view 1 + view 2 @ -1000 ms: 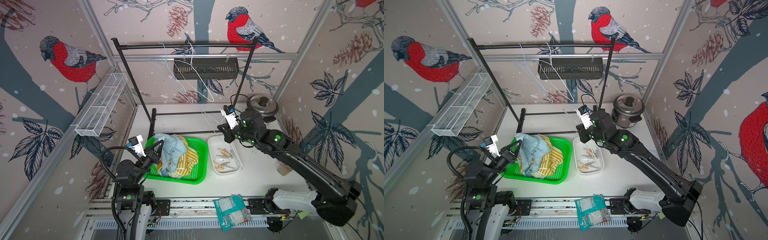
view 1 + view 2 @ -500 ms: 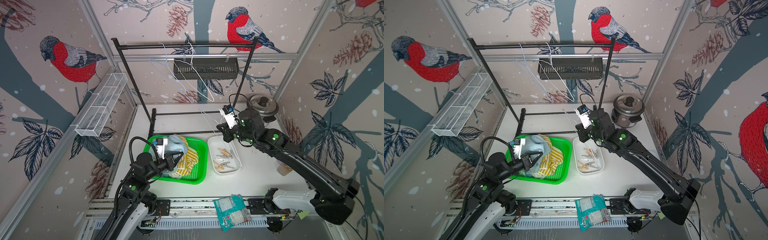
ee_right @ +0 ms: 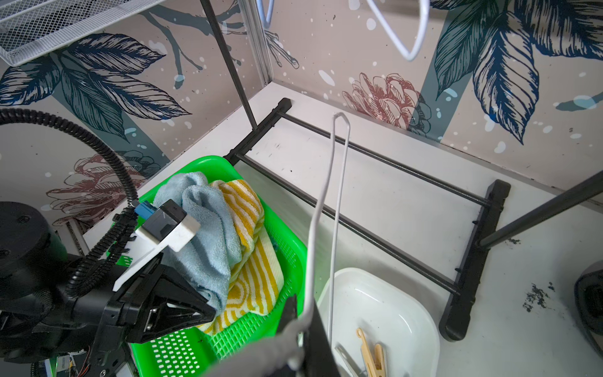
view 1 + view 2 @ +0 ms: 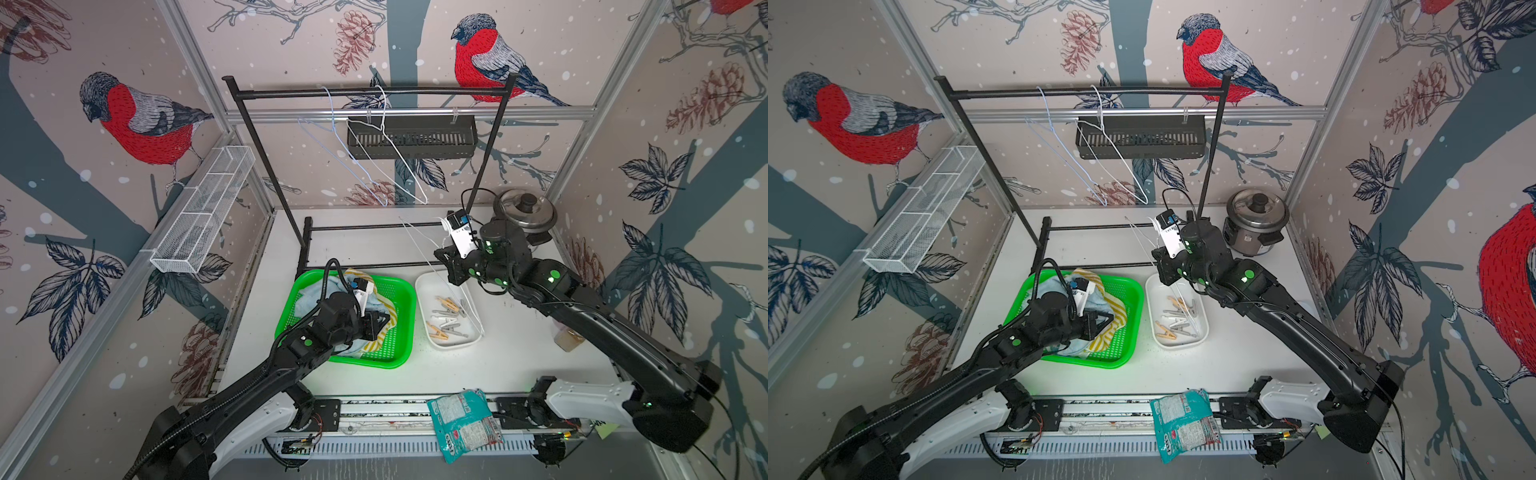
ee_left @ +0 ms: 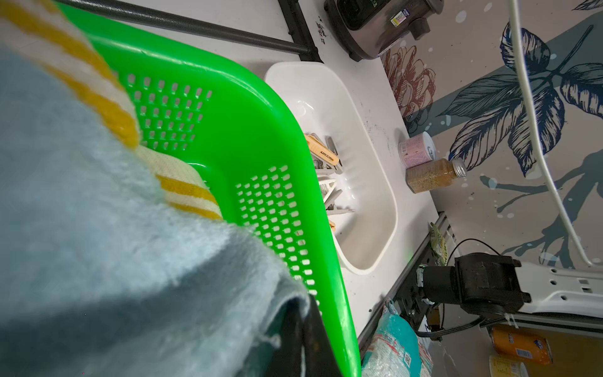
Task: Remove the clothespins securing towels to the hanger
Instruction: Place the towel in the basket.
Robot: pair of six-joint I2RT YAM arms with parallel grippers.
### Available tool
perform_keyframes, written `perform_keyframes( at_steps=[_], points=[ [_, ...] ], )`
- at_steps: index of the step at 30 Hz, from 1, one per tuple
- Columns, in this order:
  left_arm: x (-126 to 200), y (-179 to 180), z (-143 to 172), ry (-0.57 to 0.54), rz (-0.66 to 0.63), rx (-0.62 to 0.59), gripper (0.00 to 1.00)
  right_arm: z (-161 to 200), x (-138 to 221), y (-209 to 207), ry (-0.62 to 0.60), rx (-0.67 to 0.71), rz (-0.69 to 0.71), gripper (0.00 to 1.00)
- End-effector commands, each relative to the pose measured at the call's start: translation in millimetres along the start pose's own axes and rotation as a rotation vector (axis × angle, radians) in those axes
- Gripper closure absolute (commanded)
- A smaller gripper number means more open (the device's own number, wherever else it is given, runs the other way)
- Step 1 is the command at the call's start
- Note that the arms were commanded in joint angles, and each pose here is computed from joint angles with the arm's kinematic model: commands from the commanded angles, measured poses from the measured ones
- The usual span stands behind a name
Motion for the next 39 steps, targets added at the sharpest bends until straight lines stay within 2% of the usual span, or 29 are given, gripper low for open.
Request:
perform_keyframes(
  at_steps=[1,8,15,18,21,28,32,35,39],
  points=[
    [-9,-2,-6,-0.028,0.036,-0.028,1.00,-4,2,0,-0.029,0.009,-0.005,0.99],
    [-32,12,8,0.060,0.013,-0.006,1.00,-2,2,-1,-0.024,0.003,0.002,0.99],
    [-43,18,16,0.077,0.018,0.012,0.98,-2,3,-3,-0.030,-0.005,0.010,0.99],
    [-41,16,10,0.059,0.014,-0.005,0.80,0,3,-3,-0.022,-0.001,0.004,0.99],
    [-31,7,-4,0.027,0.004,-0.034,0.56,1,4,-4,-0.013,-0.002,0.003,0.99],
    [7,-19,-38,-0.086,-0.011,-0.128,0.26,-1,11,-13,-0.029,-0.053,-0.035,0.99],
    [29,-34,-53,-0.184,0.027,-0.206,0.02,-2,17,-18,-0.032,-0.070,-0.031,0.99],
    [41,-42,-59,-0.261,0.061,-0.233,0.02,0,21,-22,-0.034,-0.082,-0.021,0.99],
    [48,-47,-64,-0.262,0.048,-0.258,0.01,1,24,-28,-0.037,-0.098,-0.002,0.99]
  ],
)
Point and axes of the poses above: each gripper's point midway between its finger pads, its own x axis back along the fingers, its own y axis along the line the jaws close on, z = x × y, the point moved 9 cm from there along x, back along the fingers, and after that the axes turned 10 degrees about -x, right-handed, at the moved point
